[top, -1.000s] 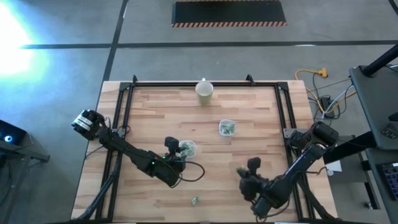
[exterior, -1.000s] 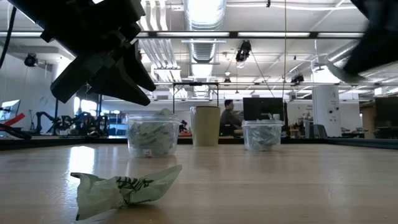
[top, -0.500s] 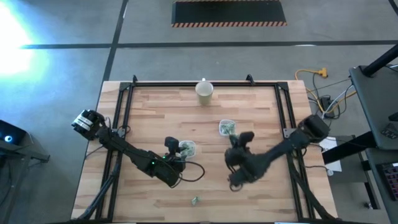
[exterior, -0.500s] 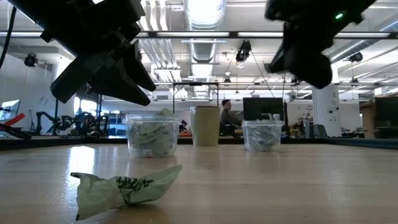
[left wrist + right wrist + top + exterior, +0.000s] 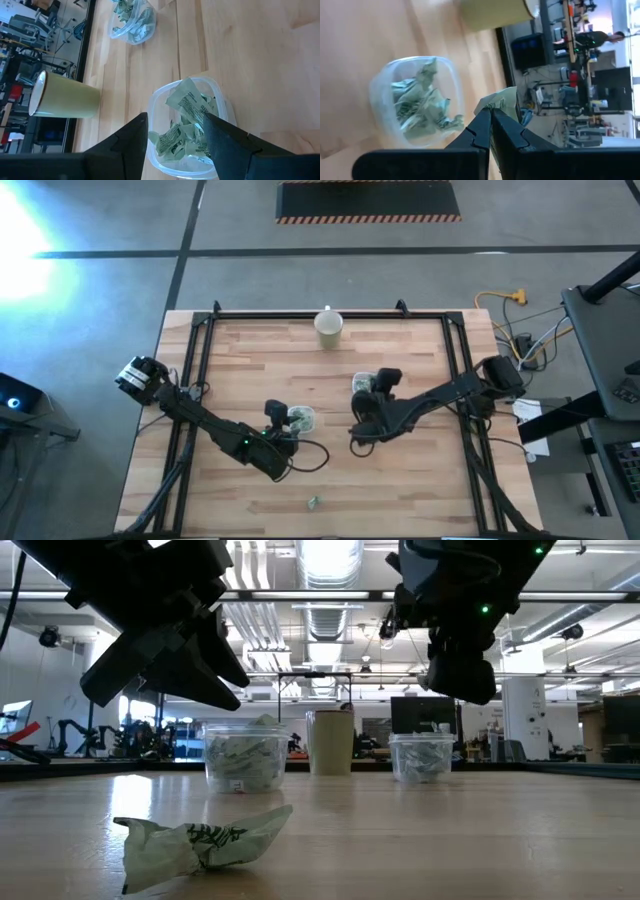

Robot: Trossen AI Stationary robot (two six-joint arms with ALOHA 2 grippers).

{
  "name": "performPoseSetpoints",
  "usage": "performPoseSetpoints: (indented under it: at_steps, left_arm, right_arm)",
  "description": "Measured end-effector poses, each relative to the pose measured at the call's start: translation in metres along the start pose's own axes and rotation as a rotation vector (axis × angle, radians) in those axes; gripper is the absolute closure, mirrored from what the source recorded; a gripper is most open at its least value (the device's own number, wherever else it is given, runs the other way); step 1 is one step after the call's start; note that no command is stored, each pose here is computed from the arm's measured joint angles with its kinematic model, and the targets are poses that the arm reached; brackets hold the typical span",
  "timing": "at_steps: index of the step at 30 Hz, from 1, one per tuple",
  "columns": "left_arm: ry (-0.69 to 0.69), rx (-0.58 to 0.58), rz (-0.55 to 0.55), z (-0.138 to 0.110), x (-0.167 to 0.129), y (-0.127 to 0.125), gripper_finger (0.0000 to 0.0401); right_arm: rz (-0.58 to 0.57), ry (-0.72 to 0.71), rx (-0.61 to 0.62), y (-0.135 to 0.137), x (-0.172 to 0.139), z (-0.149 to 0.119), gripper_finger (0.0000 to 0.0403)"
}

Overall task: Pick and place Stevia / Truvia into bins
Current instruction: Put the right green stevia packet into the right transparent container

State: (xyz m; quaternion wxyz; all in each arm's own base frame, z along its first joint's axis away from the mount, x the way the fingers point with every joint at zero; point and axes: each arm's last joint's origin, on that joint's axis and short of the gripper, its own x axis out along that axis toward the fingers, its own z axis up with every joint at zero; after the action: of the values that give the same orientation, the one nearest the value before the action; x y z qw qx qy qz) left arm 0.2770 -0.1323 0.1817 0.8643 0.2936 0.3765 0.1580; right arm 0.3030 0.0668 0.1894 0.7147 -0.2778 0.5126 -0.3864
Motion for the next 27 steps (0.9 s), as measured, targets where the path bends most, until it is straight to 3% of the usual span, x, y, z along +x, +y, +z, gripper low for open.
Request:
performPoseSetpoints:
  at_steps: [8,18,27]
  left_arm:
    - [0.039,0.029,0.002,-0.005,-0.002,0.003,0.0227]
    - [0.093,-0.099,0.004,-0.016,-0.028,0.024,0.0228]
    - [0.049,-0.118,-0.021,-0.016,-0.045,0.026,0.0228]
  right_arm:
    - [0.079,-0.017,-0.057,0.004,0.007,0.009,0.0394]
    - [0.117,0.026,-0.070,0.005,0.025,0.006,0.0395]
    - [0.169,0.038,-0.053,0.004,0.040,0.005,0.0395]
